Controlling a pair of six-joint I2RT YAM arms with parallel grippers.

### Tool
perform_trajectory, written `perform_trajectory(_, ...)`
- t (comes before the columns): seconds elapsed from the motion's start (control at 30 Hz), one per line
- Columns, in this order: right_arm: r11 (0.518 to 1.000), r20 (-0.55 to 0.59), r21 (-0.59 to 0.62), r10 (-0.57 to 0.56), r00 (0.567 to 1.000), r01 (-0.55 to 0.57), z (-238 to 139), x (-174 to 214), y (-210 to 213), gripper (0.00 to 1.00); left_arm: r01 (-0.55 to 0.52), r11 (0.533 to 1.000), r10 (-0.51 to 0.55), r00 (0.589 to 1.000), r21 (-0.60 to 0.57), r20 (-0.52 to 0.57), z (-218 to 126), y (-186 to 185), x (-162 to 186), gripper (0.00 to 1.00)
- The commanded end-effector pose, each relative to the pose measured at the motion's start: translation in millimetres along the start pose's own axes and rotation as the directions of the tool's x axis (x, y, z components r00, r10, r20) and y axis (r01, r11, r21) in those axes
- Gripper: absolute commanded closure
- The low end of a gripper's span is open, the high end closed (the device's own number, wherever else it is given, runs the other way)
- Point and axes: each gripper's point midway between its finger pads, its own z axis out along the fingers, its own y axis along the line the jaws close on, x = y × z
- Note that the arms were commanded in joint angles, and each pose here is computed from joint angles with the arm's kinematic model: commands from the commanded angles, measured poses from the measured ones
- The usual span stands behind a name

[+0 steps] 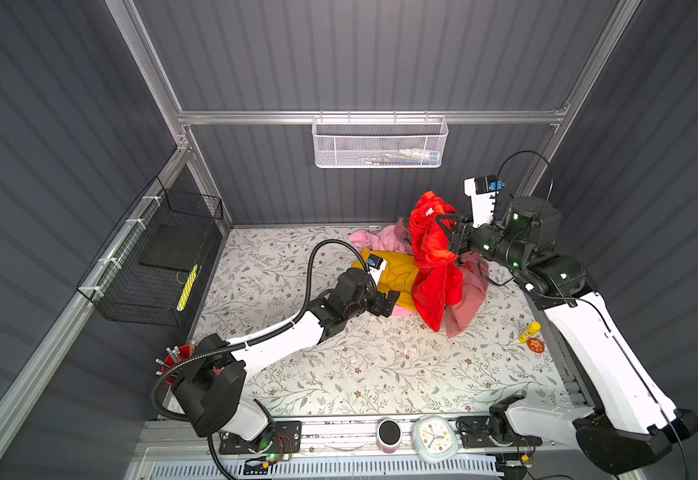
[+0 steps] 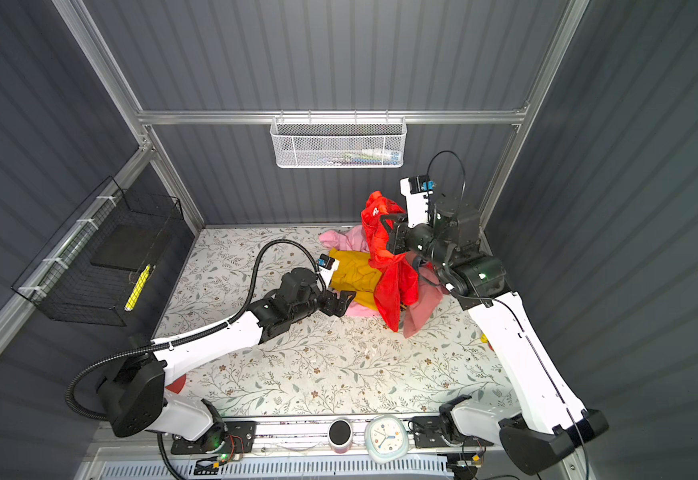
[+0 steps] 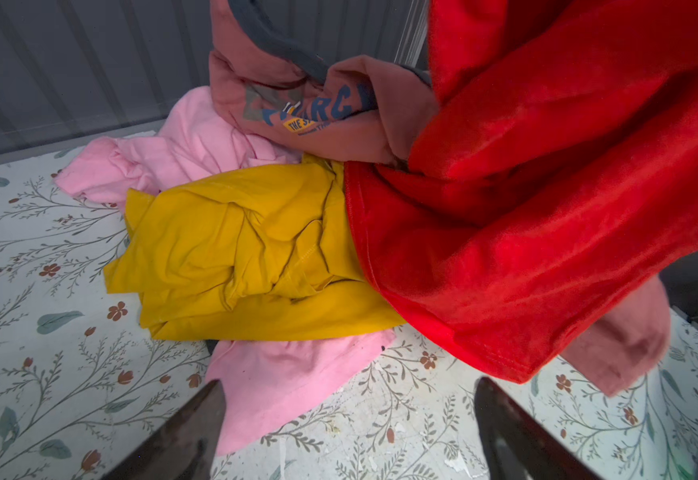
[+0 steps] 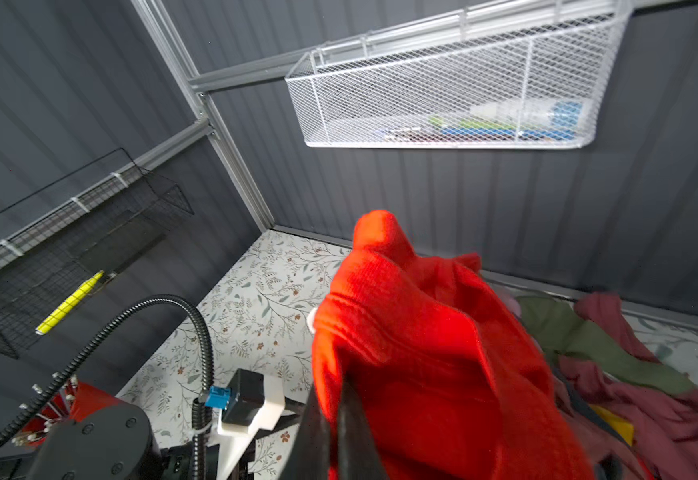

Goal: Pick out a specific cloth from the pile
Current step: 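Lift the red shirt up out of the pile with both grippers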

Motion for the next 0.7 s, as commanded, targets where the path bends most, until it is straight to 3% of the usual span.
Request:
perform_trajectory(0.0,0.996,0.064,-0.078,-0.032,0.997,0.037,-4.6,-25.3,26.6,1.00,-0.029,0.998,0.024,0.997,0.062,0.073,-11.7,-17.2,-16.4,0.06)
perform_trajectory(0.37,0.982,0.077,-0.175,-0.065,0.995,0.077,4.2,-39.9,65.5,1.00,-0.067,0.994,0.046,0.976,0.089,0.211,-13.8,-39.8,-58.2,0.00)
perform_trajectory(0.67,0.982,0.089,-0.169,-0.065,0.994,0.079,-2.6,-45.3,68.5,1.00,-0.082,0.996,0.060,0.920,0.042,0.388,-7.3,-41.5,-110.5,0.00)
